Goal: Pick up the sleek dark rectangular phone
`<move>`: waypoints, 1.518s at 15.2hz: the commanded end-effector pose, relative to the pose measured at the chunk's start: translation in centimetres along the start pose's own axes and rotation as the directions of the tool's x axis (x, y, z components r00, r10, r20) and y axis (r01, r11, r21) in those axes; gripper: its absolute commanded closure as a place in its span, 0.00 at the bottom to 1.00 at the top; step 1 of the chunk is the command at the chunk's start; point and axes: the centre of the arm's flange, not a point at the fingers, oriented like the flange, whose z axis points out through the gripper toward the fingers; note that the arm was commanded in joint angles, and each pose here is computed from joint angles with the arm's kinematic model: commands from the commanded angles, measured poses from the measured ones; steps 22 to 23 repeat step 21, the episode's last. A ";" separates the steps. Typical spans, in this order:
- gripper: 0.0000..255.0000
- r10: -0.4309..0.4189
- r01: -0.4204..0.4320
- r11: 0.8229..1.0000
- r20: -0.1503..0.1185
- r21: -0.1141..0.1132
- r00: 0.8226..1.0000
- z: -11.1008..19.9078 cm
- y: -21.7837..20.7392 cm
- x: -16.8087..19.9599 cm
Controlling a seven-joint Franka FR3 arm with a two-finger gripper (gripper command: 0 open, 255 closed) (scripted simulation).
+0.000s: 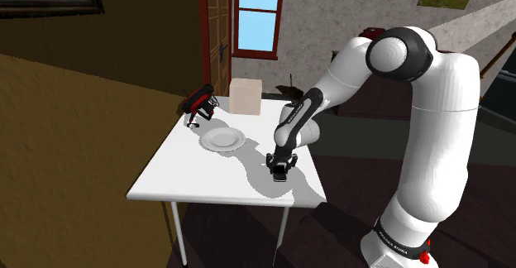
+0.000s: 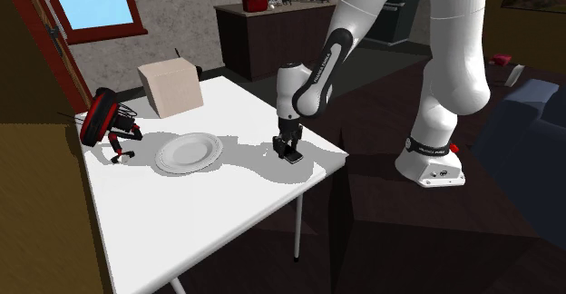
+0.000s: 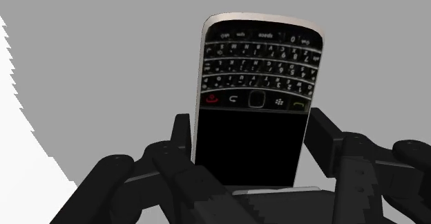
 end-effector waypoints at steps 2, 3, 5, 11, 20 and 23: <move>1.00 0.000 0.000 1.000 0.002 -0.001 1.000 0.1 0.0 -0.1; 1.00 0.000 0.000 1.000 0.002 -0.001 1.000 0.1 0.0 -0.1; 1.00 0.000 0.000 1.000 0.002 -0.001 1.000 -0.4 0.0 0.0; 1.00 0.000 0.000 1.000 0.002 -0.001 1.000 -3.6 -0.2 -0.1; 1.00 0.000 0.000 1.000 0.002 -0.001 1.000 -7.9 -0.4 -0.2; 1.00 0.000 0.000 1.000 0.002 -0.001 1.000 -7.9 -0.4 -0.2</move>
